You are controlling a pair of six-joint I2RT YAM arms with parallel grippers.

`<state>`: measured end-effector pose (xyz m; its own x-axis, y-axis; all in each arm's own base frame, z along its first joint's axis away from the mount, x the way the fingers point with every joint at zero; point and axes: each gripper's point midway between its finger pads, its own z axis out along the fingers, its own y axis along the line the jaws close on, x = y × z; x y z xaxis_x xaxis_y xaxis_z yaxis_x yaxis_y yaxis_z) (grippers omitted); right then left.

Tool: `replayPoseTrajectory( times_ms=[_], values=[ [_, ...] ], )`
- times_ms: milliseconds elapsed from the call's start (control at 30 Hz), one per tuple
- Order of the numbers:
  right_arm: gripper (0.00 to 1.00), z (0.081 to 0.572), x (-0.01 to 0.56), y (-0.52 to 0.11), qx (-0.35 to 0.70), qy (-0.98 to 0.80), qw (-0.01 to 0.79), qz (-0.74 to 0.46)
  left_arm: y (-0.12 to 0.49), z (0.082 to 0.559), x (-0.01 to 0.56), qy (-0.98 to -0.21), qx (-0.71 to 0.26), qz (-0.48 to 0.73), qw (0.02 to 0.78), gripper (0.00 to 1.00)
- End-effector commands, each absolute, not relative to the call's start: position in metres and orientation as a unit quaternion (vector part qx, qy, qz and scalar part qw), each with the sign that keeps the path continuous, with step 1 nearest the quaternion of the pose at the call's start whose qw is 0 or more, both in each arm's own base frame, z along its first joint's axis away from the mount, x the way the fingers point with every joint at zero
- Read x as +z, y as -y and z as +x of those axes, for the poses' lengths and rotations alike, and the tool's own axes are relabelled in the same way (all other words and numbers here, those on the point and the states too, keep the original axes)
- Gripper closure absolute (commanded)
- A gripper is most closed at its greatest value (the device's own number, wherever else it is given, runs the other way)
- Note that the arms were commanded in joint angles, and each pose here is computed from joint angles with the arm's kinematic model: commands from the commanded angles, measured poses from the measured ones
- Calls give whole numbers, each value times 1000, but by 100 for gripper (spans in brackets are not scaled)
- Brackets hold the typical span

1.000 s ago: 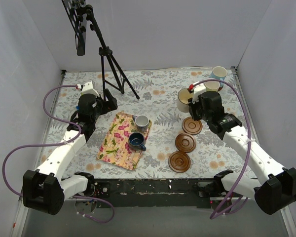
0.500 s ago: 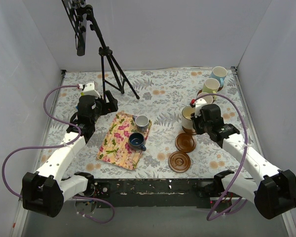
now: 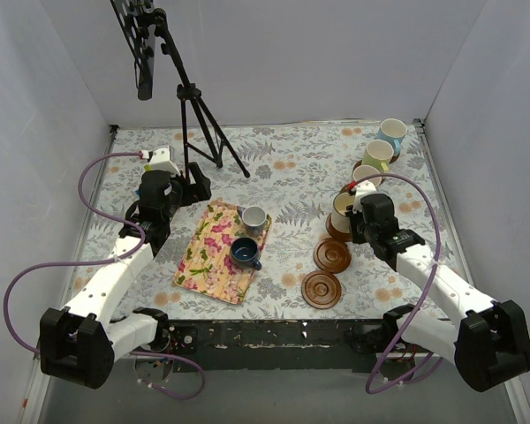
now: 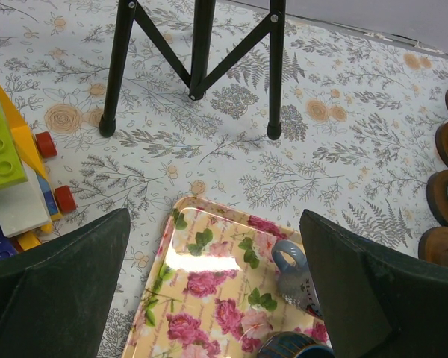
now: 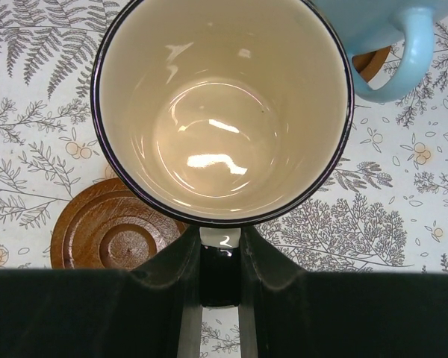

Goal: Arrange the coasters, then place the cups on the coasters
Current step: Place the cup on the coaster.

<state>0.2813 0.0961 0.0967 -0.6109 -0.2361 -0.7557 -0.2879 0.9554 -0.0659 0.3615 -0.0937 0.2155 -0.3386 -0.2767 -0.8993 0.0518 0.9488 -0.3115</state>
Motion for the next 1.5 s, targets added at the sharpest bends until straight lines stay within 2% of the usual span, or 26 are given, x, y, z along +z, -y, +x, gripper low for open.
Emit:
replayPoseTrajectory(
  times_ms=[0,467,1467],
  values=[
    [99,308,121,-98,32,-868,481,-118,95,359,217,-804,-146,-59,573,2],
    [99,310,107,-98,35,-858,499,-116,98,359,214,-807,-151,-57,568,2],
    [99,305,85,-90,25,-870,479,-116,100,358,212,-809,-154,-52,565,2]
  ],
)
